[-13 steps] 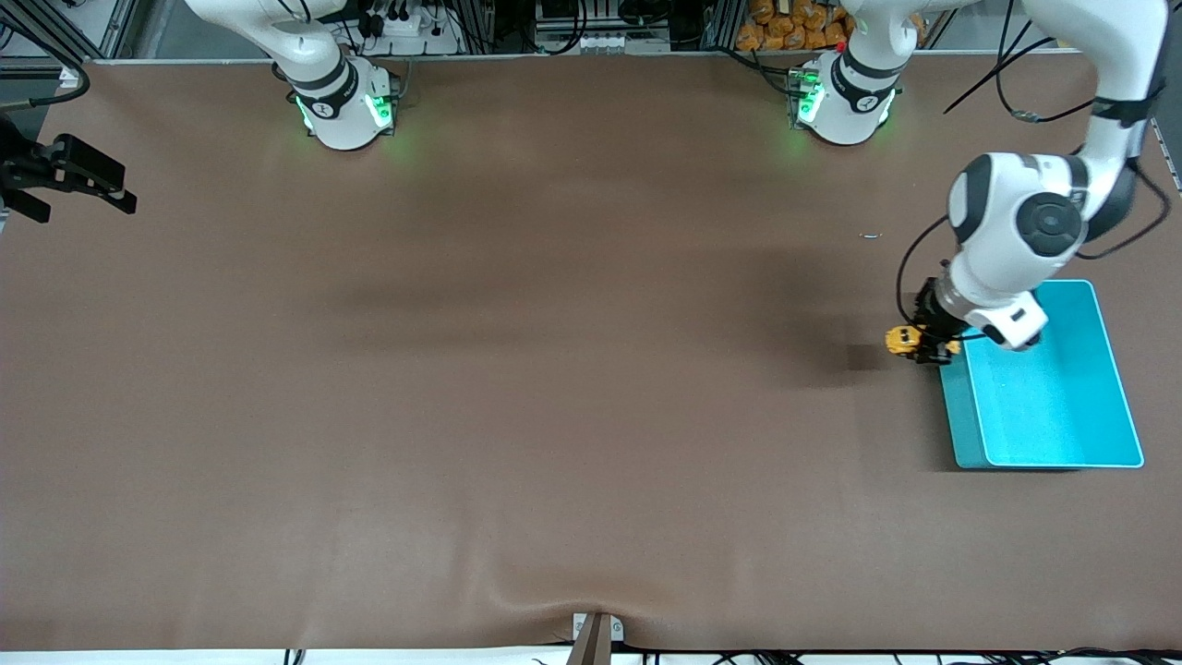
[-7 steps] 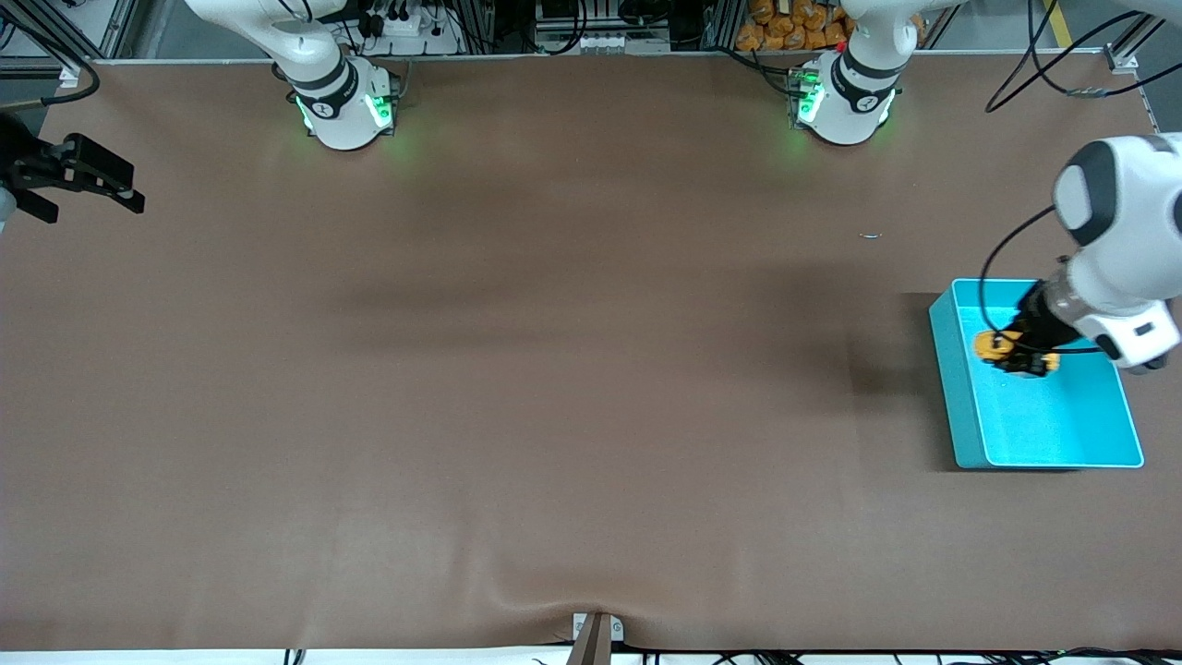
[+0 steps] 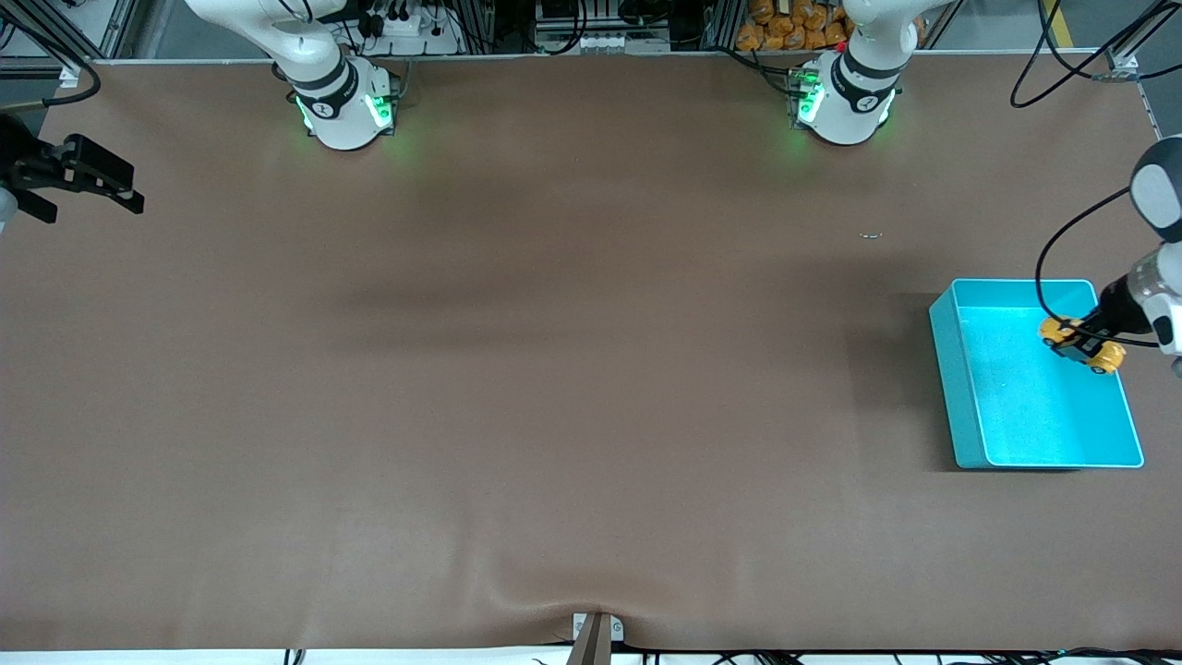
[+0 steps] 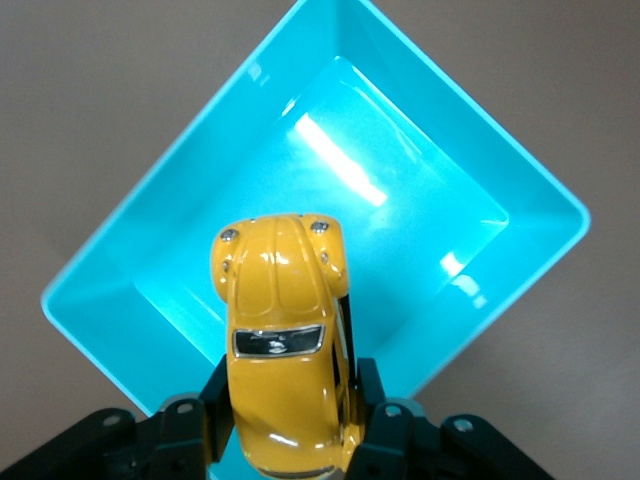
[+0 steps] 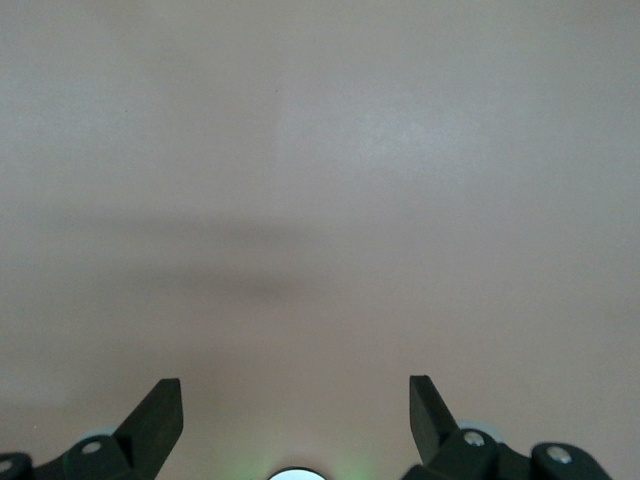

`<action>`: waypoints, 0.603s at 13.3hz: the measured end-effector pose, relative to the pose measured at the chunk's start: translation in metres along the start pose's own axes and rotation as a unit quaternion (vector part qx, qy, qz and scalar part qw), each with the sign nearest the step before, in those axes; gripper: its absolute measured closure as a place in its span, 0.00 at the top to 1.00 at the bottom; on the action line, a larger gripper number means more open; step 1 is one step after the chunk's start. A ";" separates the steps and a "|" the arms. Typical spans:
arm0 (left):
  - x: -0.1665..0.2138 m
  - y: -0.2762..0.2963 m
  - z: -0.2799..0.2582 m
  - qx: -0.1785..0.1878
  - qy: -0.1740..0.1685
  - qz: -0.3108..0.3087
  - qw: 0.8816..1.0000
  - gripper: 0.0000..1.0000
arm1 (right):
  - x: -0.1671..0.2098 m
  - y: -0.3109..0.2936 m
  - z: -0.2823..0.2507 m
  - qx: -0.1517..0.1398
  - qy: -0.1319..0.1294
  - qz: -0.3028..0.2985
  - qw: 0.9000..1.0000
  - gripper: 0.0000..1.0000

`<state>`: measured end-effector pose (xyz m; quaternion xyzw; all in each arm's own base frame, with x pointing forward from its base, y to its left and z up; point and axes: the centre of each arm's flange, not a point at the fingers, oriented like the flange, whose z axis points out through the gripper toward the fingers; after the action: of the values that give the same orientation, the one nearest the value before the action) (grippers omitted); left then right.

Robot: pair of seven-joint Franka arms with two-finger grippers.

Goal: Wind and store yellow beetle car
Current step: 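Lift the car with the left gripper and carry it over the bin, then lower the car into the teal bin and open the left gripper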

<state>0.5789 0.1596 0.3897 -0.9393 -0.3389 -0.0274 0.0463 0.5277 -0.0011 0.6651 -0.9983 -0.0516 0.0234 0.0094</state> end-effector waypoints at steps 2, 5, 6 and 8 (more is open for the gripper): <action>0.006 -0.001 0.012 0.001 -0.008 0.046 0.999 0.51 | 0.000 0.000 0.000 0.000 0.000 0.000 1.000 1.00; 0.010 -0.003 0.035 0.003 -0.026 0.116 0.993 0.51 | 0.001 -0.002 0.005 0.000 -0.005 0.007 1.000 1.00; 0.011 -0.006 0.041 0.003 -0.030 0.143 0.989 0.51 | 0.001 -0.003 0.007 0.000 -0.007 0.008 1.000 1.00; 0.016 -0.016 0.055 0.002 -0.042 0.193 0.980 0.51 | 0.001 -0.003 0.009 0.000 -0.009 0.008 1.000 1.00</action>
<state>0.5815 0.1877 0.3378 -0.9873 -0.1530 0.0218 0.0382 0.5281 0.0021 0.6561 -0.9985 -0.0436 0.0325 0.0083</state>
